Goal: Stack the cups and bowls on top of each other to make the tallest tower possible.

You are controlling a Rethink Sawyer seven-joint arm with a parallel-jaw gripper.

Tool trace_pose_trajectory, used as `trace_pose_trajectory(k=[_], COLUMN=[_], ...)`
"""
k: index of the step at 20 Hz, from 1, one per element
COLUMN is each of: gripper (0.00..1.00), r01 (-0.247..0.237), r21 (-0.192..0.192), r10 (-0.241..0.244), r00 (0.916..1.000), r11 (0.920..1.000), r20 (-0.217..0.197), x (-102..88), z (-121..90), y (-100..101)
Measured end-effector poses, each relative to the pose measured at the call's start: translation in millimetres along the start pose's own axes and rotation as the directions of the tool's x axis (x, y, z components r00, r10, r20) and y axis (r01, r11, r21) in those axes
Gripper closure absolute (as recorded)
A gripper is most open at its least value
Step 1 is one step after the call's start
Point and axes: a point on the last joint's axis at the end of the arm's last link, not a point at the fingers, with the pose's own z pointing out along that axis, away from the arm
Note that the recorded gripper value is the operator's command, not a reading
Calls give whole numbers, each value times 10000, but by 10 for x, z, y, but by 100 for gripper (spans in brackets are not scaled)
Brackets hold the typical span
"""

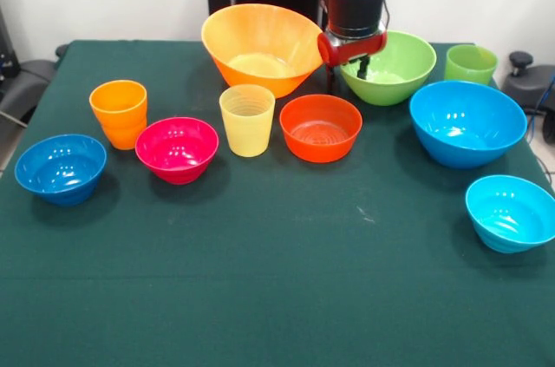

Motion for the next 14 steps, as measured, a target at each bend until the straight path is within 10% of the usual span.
trace_pose_trajectory(k=[5, 6, 14], gripper=[0, 100, 100], r01=[3, 9, 39], r21=[3, 5, 39], r10=[-3, -9, -39], r00=[10000, 10000, 10000], r11=[10000, 10000, 10000], r20=[-2, -1, 69], x=[1, 2, -26], z=[0, -3, -34], y=[1, 2, 2])
